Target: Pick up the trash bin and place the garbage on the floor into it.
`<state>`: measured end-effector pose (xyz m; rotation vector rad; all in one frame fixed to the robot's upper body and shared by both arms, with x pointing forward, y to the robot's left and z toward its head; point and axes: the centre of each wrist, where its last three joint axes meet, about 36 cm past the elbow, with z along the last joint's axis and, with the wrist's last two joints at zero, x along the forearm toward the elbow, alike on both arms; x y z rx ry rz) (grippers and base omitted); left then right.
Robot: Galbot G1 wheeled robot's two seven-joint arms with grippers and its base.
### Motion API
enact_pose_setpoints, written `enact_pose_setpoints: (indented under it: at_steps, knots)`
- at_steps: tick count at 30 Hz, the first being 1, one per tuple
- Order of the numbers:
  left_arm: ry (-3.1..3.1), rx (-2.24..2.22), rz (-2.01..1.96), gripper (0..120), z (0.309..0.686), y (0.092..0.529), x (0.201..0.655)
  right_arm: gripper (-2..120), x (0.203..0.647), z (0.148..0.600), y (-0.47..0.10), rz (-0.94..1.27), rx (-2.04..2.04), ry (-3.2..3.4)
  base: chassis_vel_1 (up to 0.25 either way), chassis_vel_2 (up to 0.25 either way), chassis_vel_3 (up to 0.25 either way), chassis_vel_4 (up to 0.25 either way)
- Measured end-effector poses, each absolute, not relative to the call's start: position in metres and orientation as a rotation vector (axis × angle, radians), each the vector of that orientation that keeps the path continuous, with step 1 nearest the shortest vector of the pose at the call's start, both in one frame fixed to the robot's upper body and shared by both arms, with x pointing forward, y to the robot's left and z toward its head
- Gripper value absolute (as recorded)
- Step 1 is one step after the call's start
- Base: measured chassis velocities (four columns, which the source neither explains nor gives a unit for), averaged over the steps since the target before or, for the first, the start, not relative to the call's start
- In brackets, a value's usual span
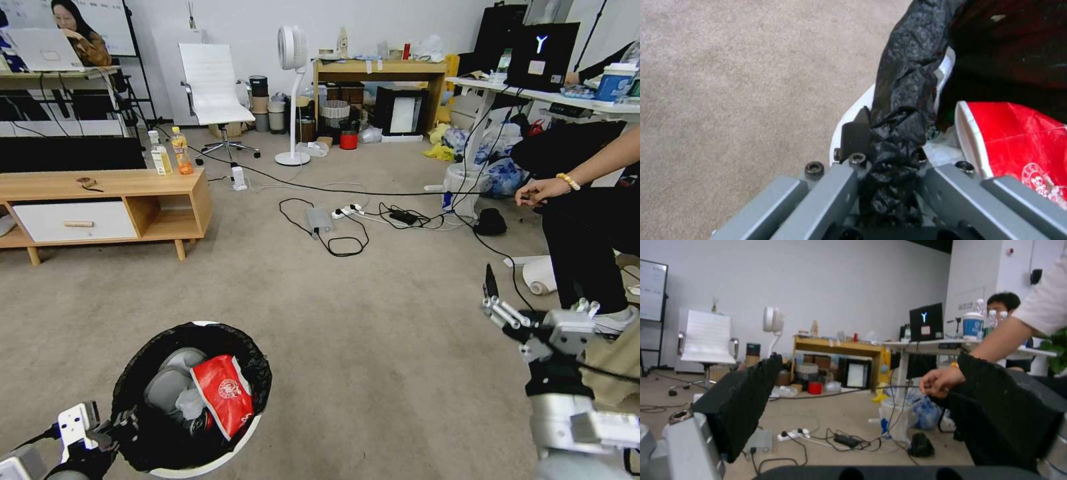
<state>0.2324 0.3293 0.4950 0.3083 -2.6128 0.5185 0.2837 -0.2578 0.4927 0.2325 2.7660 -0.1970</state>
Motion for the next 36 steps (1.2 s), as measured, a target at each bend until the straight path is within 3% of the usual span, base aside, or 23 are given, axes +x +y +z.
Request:
enact_pose_setpoints:
  at_steps: [18,36]
  knots:
    - [-2.599,0.315,0.532,1,0.489,0.332,0.234,100,0.282,0.448,-0.245,-0.158,0.248,2.847,0.0,0.0,0.0,0.0]
    - [-2.594,0.323,0.536,1,0.489,0.33,0.232,100,0.286,0.443,-0.243,-0.153,0.236,2.853,0.039,0.033,0.034,0.031]
